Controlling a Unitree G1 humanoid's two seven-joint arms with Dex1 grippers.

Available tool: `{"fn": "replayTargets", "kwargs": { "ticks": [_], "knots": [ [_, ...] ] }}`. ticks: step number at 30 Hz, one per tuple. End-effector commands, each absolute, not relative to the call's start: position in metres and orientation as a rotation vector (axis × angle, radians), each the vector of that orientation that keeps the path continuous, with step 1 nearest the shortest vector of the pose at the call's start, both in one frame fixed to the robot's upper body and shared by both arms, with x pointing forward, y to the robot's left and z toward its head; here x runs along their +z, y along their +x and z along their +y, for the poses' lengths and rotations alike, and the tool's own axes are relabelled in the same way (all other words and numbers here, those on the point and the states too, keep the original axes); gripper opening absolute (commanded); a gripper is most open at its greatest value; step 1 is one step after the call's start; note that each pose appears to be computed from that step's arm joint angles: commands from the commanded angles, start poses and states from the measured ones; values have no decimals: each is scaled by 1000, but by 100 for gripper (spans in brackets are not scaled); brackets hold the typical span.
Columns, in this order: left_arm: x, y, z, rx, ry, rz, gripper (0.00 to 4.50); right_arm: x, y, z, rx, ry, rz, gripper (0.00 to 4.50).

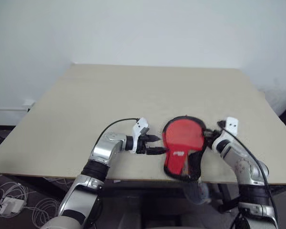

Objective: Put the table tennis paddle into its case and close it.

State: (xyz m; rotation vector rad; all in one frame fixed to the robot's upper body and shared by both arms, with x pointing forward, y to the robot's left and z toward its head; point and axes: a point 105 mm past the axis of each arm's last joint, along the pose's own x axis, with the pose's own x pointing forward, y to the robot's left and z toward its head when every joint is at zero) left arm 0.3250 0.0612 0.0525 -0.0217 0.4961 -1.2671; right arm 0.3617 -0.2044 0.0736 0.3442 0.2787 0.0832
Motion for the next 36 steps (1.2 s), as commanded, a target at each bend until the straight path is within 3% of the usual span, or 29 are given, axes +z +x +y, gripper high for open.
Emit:
{"fn": "replayTargets", "kwargs": {
  "ticks": [1, 9, 15, 26, 29, 36],
  "knots": [
    [65, 326, 57, -1286, -9, 448, 423, 106, 374, -246, -106, 363, 114, 6],
    [66, 327, 58, -1277, -11, 449, 423, 101, 379, -290, -336, 410, 73, 6],
    [70, 331, 56, -1273, -7, 431, 423, 82, 377, -307, -448, 386, 122, 6],
    [70, 332, 58, -1283, 7, 421, 423, 50, 369, -310, -506, 415, 262, 6],
    [70, 331, 61, -1283, 9, 427, 423, 52, 368, -311, -513, 382, 248, 74],
    [72, 333, 67, -1279, 19, 433, 423, 72, 366, -310, -508, 375, 133, 325]
  ]
}}
